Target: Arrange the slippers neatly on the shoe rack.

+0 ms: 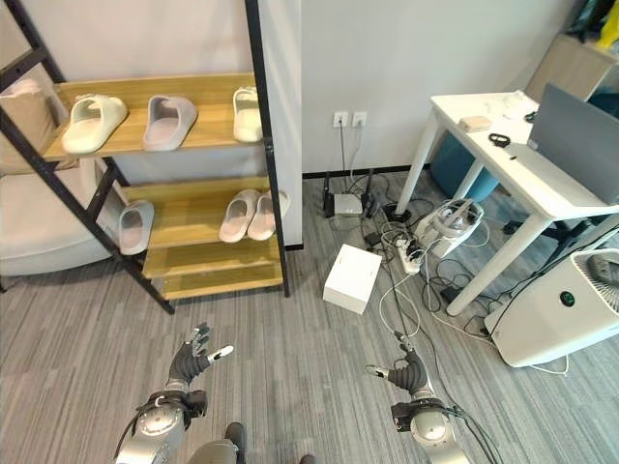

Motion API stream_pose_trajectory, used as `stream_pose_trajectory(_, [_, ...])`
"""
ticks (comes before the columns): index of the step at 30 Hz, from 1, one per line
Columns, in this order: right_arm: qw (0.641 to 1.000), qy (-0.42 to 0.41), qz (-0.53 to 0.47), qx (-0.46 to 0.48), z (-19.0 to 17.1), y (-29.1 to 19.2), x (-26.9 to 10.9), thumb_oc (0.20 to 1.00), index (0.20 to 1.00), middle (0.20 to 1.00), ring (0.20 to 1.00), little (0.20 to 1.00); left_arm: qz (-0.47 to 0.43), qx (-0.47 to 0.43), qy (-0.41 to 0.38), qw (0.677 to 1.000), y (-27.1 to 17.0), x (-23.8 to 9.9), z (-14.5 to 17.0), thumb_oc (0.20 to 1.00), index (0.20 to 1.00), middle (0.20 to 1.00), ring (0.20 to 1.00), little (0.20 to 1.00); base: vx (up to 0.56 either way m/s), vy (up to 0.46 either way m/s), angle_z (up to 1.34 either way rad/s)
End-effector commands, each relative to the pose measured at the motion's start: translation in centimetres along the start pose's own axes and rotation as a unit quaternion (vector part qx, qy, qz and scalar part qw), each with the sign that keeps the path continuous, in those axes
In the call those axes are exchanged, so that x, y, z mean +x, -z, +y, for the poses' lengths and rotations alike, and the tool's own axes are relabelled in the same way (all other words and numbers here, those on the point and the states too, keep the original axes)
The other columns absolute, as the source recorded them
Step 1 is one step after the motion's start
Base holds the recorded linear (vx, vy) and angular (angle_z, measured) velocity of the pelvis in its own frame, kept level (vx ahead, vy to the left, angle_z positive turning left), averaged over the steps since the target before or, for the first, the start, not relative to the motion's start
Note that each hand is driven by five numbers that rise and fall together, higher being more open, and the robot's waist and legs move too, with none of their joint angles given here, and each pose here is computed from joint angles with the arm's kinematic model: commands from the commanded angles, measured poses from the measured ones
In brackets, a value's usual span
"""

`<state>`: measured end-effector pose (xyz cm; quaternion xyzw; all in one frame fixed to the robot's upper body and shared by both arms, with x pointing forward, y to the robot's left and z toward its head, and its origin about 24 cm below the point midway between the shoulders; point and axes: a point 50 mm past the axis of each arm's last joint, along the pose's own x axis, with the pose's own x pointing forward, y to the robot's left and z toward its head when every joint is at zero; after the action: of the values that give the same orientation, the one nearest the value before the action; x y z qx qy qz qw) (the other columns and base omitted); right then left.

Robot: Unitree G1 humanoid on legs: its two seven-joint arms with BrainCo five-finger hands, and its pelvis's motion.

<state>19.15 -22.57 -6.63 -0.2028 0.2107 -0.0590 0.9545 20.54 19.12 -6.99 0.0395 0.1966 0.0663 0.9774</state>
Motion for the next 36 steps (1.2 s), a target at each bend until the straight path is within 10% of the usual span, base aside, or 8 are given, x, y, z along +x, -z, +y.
stream_pose_trajectory(1, [0.999, 0.020, -0.045, 0.016, -1.0, -1.6, 0.0, 1.000, 1.000, 1.000, 1.000, 1.000, -0.057, 0.001, -0.024, 0.998, -2.3, 0.6, 1.1, 1.000, 1.000, 1.000, 1.000, 1.000, 0.37, 0.153, 0.19])
stream_pose_trajectory(36, [0.999, 0.023, -0.037, 0.016, -1.7, -0.9, -0.3, 1.000, 1.000, 1.000, 1.000, 1.000, -0.107, 0.053, 0.014, 0.993, -4.3, 0.6, 0.4, 1.000, 1.000, 1.000, 1.000, 1.000, 0.20, 0.055, 0.10])
